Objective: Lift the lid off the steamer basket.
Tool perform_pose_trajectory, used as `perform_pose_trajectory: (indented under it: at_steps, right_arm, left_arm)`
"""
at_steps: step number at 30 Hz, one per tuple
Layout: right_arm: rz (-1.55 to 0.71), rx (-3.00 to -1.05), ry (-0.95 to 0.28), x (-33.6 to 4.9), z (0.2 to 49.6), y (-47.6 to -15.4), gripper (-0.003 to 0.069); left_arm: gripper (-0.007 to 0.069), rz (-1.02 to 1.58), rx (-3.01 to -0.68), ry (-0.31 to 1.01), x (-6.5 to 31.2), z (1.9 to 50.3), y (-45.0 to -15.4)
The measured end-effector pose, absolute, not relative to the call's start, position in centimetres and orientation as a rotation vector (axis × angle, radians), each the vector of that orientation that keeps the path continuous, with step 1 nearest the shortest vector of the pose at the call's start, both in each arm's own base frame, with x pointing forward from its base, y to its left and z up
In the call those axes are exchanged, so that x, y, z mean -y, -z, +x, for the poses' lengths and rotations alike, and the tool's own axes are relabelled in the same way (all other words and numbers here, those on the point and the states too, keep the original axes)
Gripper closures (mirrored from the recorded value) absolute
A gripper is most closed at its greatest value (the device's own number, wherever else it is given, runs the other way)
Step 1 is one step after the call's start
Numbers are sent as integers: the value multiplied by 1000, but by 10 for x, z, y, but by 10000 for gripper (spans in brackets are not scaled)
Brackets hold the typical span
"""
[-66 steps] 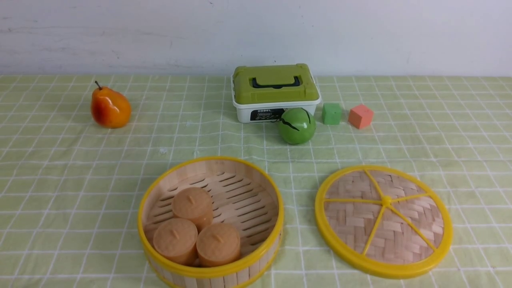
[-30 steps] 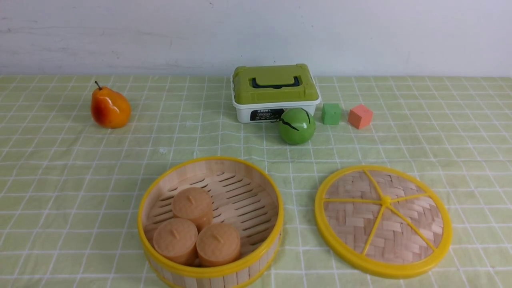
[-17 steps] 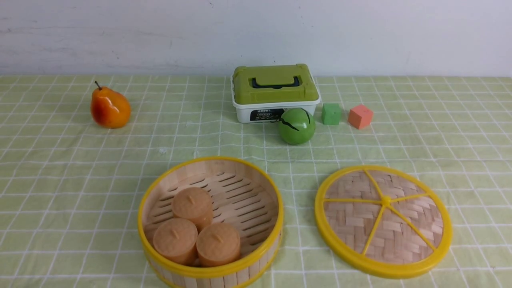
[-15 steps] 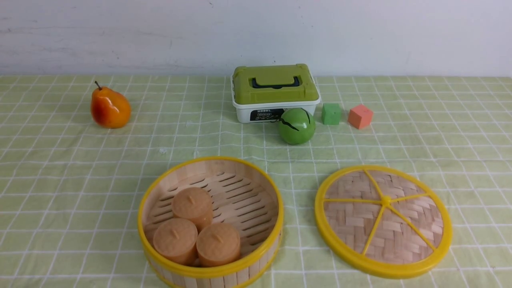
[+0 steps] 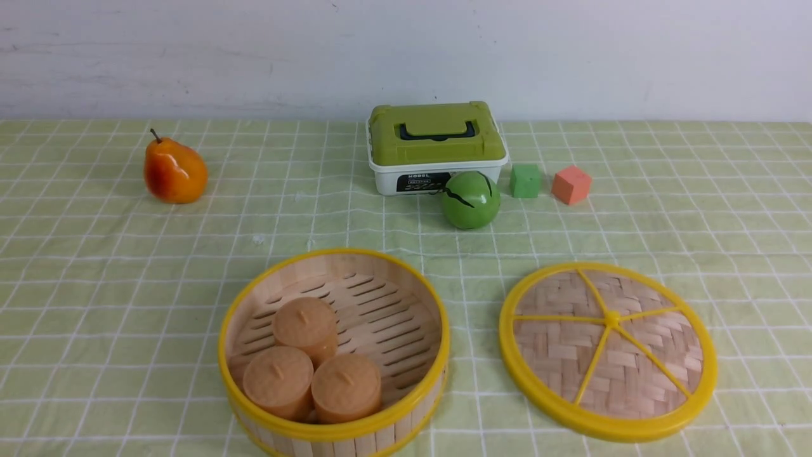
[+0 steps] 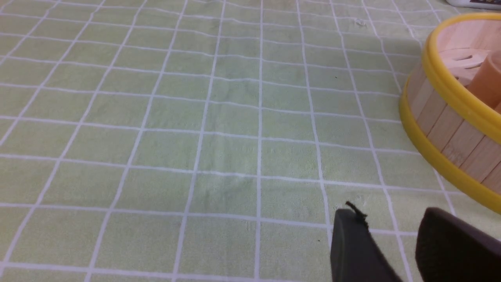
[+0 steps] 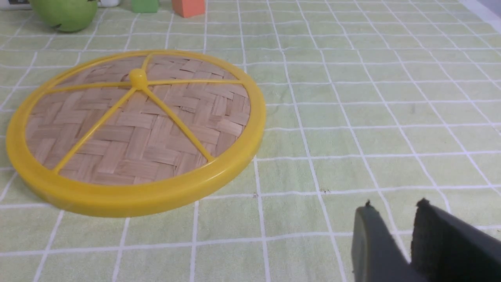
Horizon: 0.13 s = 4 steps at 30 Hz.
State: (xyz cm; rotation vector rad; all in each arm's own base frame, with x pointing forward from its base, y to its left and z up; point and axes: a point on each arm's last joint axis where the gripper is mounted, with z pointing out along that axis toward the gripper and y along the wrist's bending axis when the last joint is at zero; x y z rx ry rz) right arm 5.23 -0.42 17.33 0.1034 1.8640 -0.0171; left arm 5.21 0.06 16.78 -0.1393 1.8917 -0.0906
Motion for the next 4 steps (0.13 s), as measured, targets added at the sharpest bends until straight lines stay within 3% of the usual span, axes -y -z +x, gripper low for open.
perform_pose_trajectory:
  at_steps: [4]
  right_arm:
    - [103,-1864,17,4,52,-173,512]
  left_arm:
    - [386,-139,-1892,91,-1,52,-168]
